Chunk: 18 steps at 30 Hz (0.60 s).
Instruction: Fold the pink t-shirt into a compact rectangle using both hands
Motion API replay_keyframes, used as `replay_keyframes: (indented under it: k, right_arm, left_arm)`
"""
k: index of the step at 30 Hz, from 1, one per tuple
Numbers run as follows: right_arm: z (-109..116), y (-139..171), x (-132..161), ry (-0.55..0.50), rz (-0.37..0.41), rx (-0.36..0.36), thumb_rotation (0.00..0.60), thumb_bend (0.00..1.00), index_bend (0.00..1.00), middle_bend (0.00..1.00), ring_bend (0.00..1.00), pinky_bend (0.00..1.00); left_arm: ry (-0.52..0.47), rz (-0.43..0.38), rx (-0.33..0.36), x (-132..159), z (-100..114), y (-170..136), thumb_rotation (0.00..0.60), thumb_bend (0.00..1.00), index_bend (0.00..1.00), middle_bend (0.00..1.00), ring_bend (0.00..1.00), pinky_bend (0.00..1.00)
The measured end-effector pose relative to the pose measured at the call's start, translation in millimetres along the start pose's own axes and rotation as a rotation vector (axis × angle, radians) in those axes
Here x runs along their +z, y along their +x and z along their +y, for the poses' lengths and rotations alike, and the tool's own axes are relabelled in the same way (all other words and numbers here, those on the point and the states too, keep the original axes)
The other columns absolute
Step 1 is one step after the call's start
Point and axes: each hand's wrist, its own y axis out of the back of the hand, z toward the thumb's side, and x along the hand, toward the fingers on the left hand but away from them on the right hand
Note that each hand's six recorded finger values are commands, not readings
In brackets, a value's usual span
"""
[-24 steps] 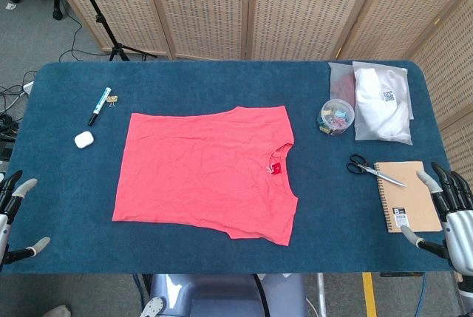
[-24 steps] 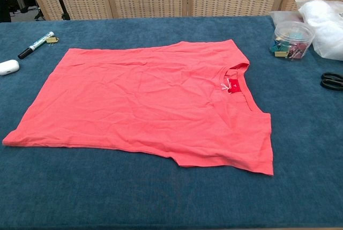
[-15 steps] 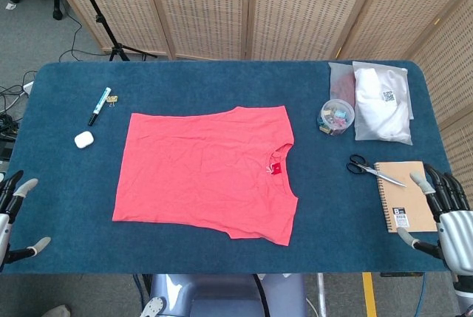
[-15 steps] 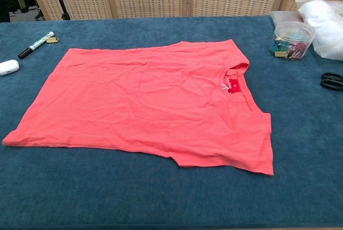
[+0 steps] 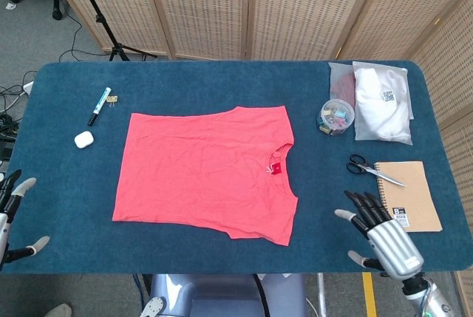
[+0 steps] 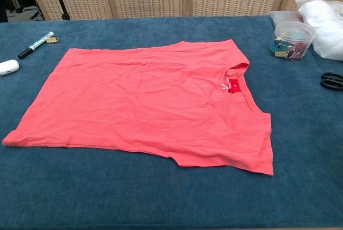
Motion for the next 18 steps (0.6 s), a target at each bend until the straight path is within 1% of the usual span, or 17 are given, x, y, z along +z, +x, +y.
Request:
replay_keyframes:
  k: [2, 4, 7, 13, 18]
  right_arm:
    - [-19.3, -6.9, 8.5, 0.019, 0.036, 0.037, 0.600, 0.05, 0.35, 0.00, 0.00, 0.00]
    - [-35.5, -12.5, 16.2, 0.038, 0.064, 0.072, 0.600, 0.08, 0.36, 0.00, 0.00, 0.00]
    - [-52.0, -20.0, 26.0, 0.069, 0.090, 0.106, 0.600, 0.12, 0.37, 0.00, 0.00, 0.00]
    - [-75.2, -37.8, 42.0, 0.124, 0.113, 0.143, 0.600, 0.20, 0.37, 0.00, 0.00, 0.00]
    - [-85.0, -52.9, 49.9, 0.157, 0.106, 0.159, 0.600, 0.21, 0.37, 0.00, 0.00, 0.00]
  left_arm:
    - [0.001, 0.004, -0.001, -0.4, -0.3, 1.0, 0.600, 0.00, 0.00, 0.00, 0.00, 0.00]
    - [0.002, 0.007, -0.001, -0.9, -0.4, 2.0, 0.600, 0.00, 0.00, 0.00, 0.00, 0.00]
    - [0.003, 0.013, -0.002, -1.9, -0.9, 3.1, 0.600, 0.00, 0.00, 0.00, 0.00, 0.00]
    - [0.003, 0.017, -0.006, -2.7, -1.6, 4.4, 0.600, 0.00, 0.00, 0.00, 0.00, 0.00]
    - [0.006, 0.018, -0.008, -2.6, -2.3, 5.0, 0.600, 0.00, 0.00, 0.00, 0.00, 0.00]
